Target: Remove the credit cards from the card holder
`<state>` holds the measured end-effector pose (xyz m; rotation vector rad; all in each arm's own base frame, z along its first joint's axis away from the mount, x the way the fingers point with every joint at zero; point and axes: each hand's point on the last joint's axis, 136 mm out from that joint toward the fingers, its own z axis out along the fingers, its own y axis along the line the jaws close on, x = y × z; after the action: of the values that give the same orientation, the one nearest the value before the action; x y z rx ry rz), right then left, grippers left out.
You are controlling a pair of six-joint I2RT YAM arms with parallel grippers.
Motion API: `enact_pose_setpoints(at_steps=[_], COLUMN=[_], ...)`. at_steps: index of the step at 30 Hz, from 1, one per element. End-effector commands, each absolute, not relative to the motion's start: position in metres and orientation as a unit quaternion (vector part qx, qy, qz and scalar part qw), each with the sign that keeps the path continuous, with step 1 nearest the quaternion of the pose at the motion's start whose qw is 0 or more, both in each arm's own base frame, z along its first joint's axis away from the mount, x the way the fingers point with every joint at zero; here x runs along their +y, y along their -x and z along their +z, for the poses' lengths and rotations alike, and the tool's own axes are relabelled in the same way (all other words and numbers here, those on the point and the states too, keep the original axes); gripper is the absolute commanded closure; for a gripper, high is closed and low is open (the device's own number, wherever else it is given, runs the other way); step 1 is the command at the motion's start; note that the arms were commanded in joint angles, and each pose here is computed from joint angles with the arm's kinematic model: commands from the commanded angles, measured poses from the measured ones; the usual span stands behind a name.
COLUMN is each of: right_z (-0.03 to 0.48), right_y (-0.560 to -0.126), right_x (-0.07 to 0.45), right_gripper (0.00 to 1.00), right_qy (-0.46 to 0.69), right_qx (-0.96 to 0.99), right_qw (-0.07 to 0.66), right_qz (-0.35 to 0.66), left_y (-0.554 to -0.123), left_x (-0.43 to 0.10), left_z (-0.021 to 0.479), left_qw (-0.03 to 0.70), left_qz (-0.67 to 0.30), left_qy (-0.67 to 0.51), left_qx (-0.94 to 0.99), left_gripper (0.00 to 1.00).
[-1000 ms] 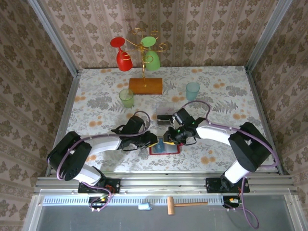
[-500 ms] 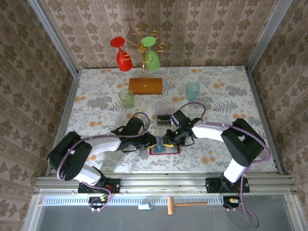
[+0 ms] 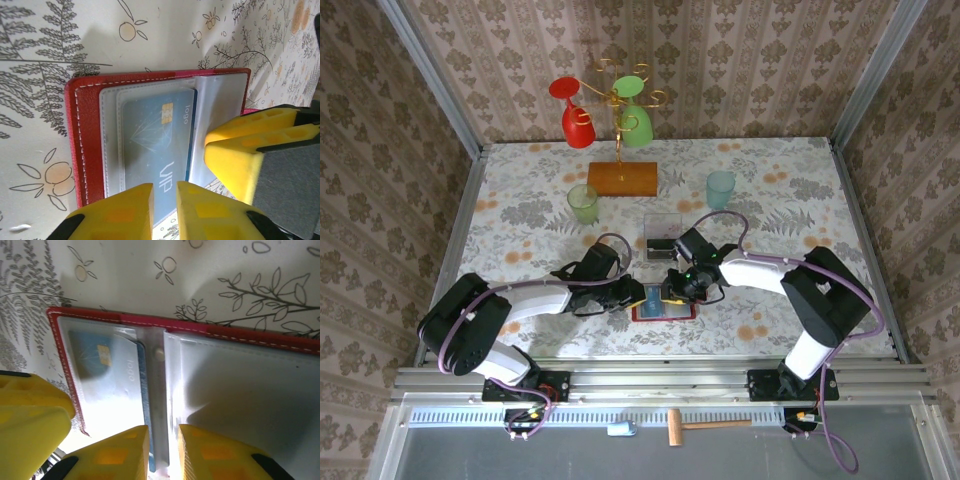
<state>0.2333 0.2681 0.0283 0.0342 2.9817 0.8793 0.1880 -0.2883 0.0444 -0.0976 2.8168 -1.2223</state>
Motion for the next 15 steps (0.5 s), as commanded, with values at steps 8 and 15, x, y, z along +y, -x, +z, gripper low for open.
enact_pose_setpoints(at_steps=[8,15], right_z=[0.049,0.041], right_y=[-0.238,-0.235], right_x=[0.288,0.293], right_gripper=[0.77,0.76], right_qy=[-0.012,-0.011], right_qx=[0.942,0.938], right_qw=[0.018,0.004], right_qz=[0.334,0.345], left_y=[-0.188,-0.186], left_x=[-0.295,-0.292], left_z=[0.041,0.035], left_qw=[0.036,0.033], left_qz=[-0.401,-0.392], left_qy=[0.025,0.026], left_qx=[0.915,0.919], left_gripper=[0.84,0.84])
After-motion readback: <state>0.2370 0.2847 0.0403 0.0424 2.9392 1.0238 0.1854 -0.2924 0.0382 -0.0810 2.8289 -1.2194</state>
